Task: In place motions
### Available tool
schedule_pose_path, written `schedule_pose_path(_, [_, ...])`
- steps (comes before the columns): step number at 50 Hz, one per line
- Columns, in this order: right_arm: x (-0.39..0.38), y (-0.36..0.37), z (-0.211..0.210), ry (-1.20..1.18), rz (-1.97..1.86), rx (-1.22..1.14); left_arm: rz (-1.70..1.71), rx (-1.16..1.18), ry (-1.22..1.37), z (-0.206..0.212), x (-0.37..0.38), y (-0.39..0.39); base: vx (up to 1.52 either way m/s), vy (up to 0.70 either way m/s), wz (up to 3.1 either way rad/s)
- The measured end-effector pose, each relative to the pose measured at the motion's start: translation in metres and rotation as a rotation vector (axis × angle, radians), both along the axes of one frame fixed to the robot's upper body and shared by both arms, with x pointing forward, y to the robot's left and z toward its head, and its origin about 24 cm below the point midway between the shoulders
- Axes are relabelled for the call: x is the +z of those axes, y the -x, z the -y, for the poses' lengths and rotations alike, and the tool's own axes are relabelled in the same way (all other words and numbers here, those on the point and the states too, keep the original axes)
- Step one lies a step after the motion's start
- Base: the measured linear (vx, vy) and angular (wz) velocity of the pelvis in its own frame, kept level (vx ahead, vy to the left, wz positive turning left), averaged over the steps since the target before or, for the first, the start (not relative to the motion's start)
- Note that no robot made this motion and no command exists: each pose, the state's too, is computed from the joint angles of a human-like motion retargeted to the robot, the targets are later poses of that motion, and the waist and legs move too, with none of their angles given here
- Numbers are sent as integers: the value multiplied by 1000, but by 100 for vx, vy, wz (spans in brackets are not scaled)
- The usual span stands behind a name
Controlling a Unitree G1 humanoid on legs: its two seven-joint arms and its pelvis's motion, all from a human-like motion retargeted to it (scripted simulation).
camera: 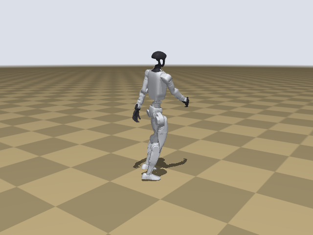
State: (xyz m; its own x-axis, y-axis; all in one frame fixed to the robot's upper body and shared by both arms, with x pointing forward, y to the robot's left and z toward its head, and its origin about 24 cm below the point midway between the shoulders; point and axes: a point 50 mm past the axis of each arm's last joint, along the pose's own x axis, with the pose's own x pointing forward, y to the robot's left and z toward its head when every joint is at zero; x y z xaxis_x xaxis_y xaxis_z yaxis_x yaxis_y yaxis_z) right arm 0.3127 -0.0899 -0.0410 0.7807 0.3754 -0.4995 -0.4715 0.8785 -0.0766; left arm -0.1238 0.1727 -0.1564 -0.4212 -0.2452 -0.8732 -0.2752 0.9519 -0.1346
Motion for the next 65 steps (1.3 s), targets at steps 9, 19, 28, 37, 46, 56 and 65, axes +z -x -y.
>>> schedule_pose_path(9, [-59,66,14,53,-187,-1,-28,-53,-45,-4,-2,-12,-8,23,52])
schedule_pose_path(19, [-127,218,83,267,-571,-114,176,-149,-163,-23,-15,-120,-9,18,1])
schedule_pose_path(28, [-110,429,146,686,-1286,-318,950,-396,-449,-4,68,-393,-22,27,95])
schedule_pose_path(37, [-48,538,170,724,-1738,-564,1579,-249,-537,-9,220,-515,3,10,56])
schedule_pose_path(46, [-95,477,137,427,-1508,-714,1465,-329,-433,13,173,-491,1,0,-46])
schedule_pose_path(56, [-132,299,143,516,-899,-153,847,-540,-233,5,11,-303,14,-8,-102])
schedule_pose_path(65, [-127,228,118,481,-636,62,348,-380,-117,-15,-20,-151,9,-20,-95])
